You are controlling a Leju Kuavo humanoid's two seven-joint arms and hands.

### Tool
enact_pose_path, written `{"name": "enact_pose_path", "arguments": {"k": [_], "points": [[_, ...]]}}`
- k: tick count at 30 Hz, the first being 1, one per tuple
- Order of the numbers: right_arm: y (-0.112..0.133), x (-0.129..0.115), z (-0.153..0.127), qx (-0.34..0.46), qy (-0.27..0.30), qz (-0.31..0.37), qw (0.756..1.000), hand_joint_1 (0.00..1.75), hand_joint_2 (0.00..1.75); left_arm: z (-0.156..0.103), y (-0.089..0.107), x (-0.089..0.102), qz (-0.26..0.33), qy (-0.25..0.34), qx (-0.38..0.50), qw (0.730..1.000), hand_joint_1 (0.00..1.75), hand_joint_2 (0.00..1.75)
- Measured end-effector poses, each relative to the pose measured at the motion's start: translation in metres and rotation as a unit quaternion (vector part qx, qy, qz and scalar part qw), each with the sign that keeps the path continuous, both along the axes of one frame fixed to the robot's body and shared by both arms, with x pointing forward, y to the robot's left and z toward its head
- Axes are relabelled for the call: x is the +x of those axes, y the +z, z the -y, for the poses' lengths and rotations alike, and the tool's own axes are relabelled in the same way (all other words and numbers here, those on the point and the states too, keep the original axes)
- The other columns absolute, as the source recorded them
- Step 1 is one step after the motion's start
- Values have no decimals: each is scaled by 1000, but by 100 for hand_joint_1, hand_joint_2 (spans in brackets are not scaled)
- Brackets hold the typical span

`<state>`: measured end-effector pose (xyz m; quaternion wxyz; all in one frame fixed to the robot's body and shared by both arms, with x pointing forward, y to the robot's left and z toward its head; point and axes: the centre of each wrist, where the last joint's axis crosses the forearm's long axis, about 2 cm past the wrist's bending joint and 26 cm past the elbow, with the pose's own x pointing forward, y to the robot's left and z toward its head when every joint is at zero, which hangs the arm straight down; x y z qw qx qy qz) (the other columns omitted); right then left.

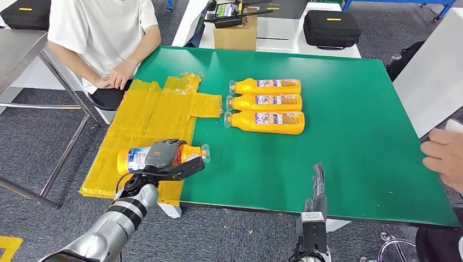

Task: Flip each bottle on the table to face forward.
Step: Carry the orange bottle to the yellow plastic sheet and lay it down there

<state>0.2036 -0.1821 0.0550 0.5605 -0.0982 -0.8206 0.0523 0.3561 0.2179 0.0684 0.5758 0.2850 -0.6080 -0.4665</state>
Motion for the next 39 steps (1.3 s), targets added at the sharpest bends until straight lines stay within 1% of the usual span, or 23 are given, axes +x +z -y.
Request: {"name": "enact_pose_path", "arguments": {"k": [1, 2, 5, 9, 12, 16, 20, 35, 37, 39], "points": [[0, 1, 0, 0, -1, 0, 1000, 0, 0, -2, 1, 3, -13, 1, -21, 1000, 3, 175], [0, 1, 1, 0, -2, -1, 1000, 0, 0, -3, 3, 6, -28, 1, -45, 999, 1, 175], [-1, 3, 2, 1, -3, -3, 1000, 0, 0, -5, 9, 14, -62, 1, -109, 992, 0, 175], [-4, 3, 3, 0, -4, -8, 1000, 0, 0, -4, 15, 21, -85, 3, -171, 982, 0, 175], [-5, 3, 3, 0, -3, -11, 1000, 0, 0, -2, 12, 18, -104, 1, -201, 974, 0, 175], [-8, 3, 3, 1, -5, -15, 1000, 0, 0, 2, 10, 16, -137, -16, -251, 958, 0, 175], [-10, 4, 3, 2, -8, -17, 1000, 0, 0, 6, 9, 14, -158, -36, -289, 944, 0, 175], [-15, 3, 3, -1, -9, -22, 1000, 0, 0, 13, 8, 8, -165, -66, -303, 936, 0, 175], [-16, 3, 3, -1, -11, -22, 1000, 0, 0, 16, 8, 6, -157, -75, -318, 932, 0, 175], [-17, 2, 3, -2, -14, -23, 1000, 0, 0, 19, 9, 1, -134, -78, -350, 924, 0, 175]]}}
